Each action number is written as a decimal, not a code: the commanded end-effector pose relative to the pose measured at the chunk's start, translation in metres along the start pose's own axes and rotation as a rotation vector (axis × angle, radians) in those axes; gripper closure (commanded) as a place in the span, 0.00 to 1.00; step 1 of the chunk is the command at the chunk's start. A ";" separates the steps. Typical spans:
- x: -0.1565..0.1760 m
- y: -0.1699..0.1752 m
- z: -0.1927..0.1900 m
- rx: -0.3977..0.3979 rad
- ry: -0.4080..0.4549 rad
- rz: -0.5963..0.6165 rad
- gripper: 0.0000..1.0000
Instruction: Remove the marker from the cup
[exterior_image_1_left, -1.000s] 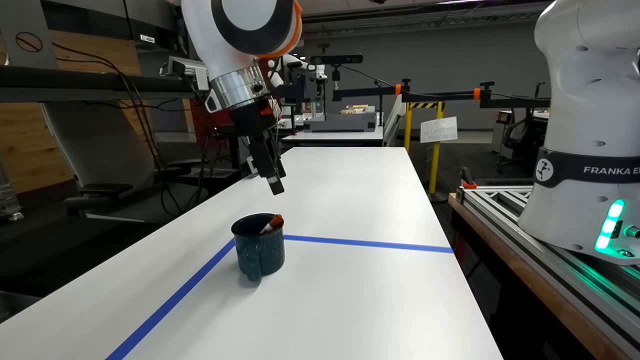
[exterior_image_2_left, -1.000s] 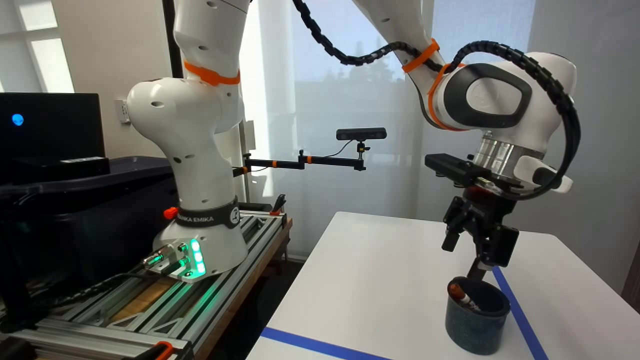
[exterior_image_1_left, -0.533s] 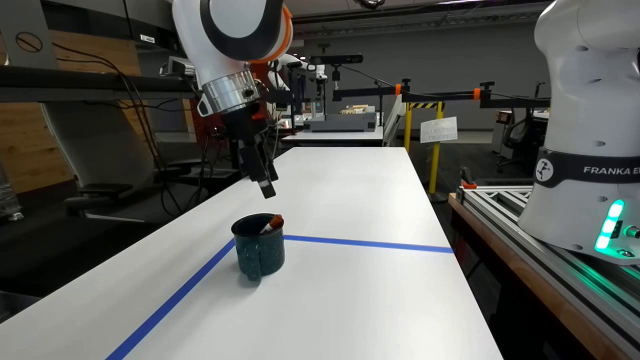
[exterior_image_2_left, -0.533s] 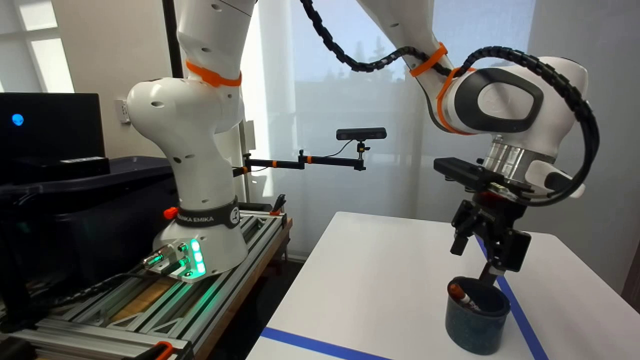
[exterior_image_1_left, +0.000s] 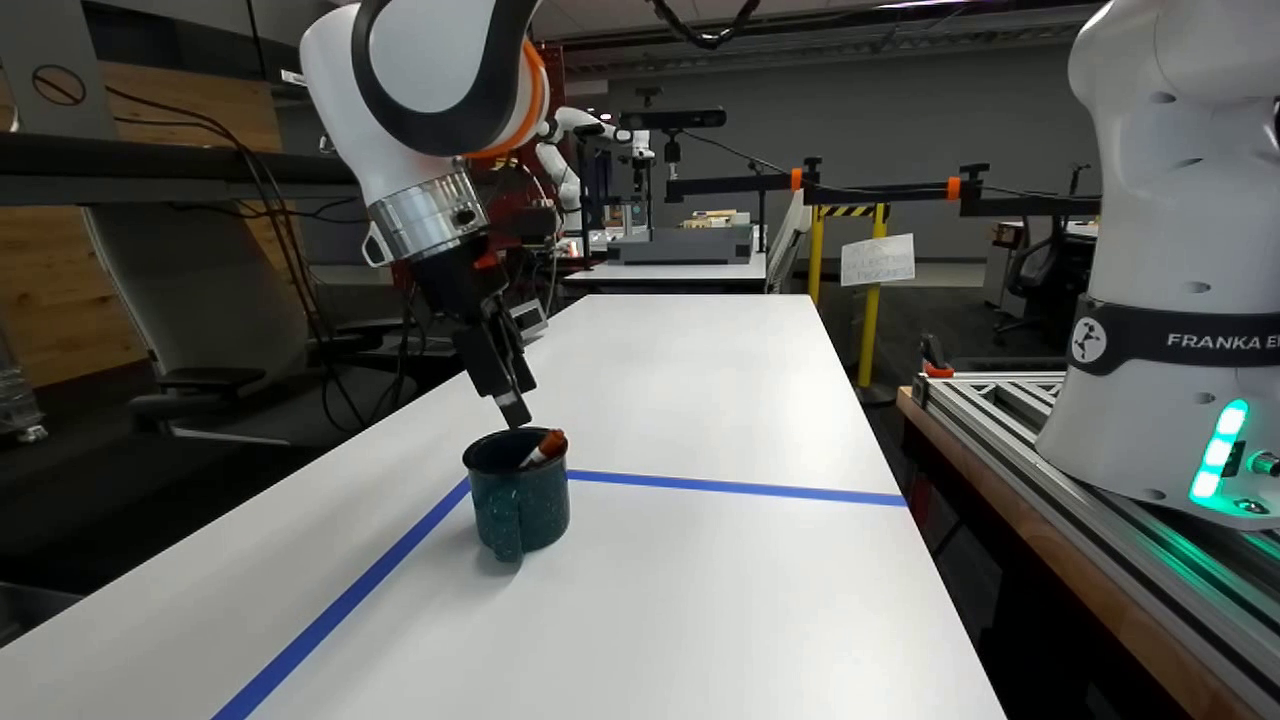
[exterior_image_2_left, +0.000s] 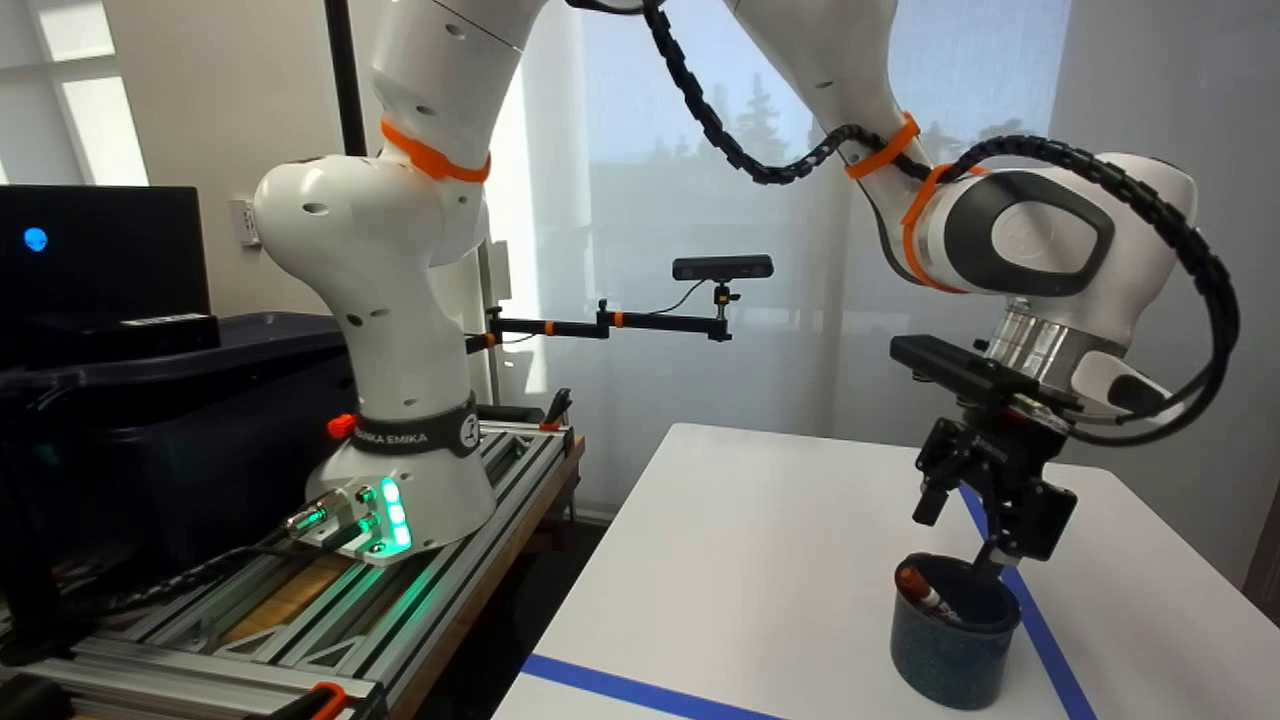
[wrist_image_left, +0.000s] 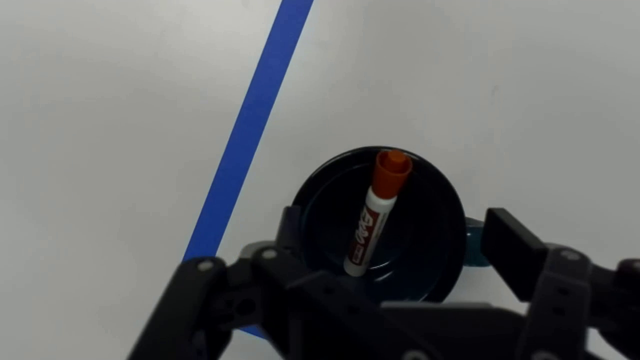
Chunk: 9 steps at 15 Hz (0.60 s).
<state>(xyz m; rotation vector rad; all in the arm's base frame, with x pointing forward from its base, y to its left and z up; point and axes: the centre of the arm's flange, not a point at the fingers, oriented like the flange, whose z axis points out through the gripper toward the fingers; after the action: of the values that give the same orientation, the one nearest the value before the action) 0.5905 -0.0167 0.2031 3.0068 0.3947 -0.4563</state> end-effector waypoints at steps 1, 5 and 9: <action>0.017 0.002 0.002 0.011 -0.029 -0.006 0.34; 0.025 0.008 0.012 0.027 -0.044 0.005 0.47; 0.035 0.009 0.018 0.029 -0.045 0.008 0.42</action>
<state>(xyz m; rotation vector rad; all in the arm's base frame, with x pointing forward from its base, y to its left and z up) 0.6066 -0.0203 0.1793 3.0048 0.3831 -0.5083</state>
